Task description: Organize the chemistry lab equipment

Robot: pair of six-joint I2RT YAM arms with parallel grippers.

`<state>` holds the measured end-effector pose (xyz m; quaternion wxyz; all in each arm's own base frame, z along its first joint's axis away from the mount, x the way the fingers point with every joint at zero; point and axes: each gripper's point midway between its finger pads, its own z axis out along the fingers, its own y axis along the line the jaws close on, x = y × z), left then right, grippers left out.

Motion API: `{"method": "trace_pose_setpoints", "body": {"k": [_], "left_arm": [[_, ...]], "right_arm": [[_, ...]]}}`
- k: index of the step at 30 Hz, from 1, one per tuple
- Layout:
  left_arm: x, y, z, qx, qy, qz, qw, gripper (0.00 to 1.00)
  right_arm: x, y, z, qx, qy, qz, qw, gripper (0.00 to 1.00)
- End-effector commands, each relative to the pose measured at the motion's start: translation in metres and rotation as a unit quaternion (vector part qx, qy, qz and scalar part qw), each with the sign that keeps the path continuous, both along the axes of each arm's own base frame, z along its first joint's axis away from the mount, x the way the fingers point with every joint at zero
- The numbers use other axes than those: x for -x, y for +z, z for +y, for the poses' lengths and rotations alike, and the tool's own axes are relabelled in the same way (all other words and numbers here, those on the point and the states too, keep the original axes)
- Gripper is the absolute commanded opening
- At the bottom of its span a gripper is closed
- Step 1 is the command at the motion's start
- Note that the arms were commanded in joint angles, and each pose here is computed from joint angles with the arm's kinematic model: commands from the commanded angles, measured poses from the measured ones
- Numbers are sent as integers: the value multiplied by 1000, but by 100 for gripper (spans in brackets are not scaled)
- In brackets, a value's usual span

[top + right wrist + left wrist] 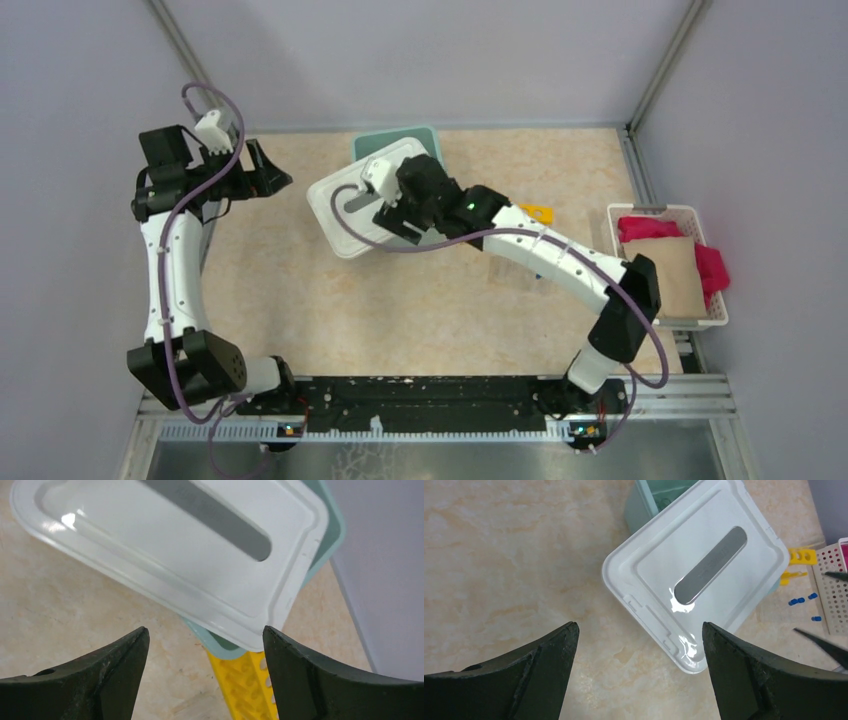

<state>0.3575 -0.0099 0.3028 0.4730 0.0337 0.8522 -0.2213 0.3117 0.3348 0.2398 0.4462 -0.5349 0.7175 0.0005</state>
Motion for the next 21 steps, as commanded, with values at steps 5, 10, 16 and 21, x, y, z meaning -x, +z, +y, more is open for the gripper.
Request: {"method": "trace_pose_setpoints", "body": {"k": [5,10,16,21], "left_arm": [[10,-63,15,-45,-4,43,998,97],[21,-98,18,-67,-25,81,994,96],[31,-120,9,-61,-75,99,990,94],[29,-136,5,-56,-88,96,990,88]], "right_arm": [[-82,117,-37,-245,-182,4,952,72],[-127,92,-33,-256,-222,30,940,74],[-164,53,-28,-260,-267,59,926,70],[-181,28,-27,-270,-286,83,916,64]]}}
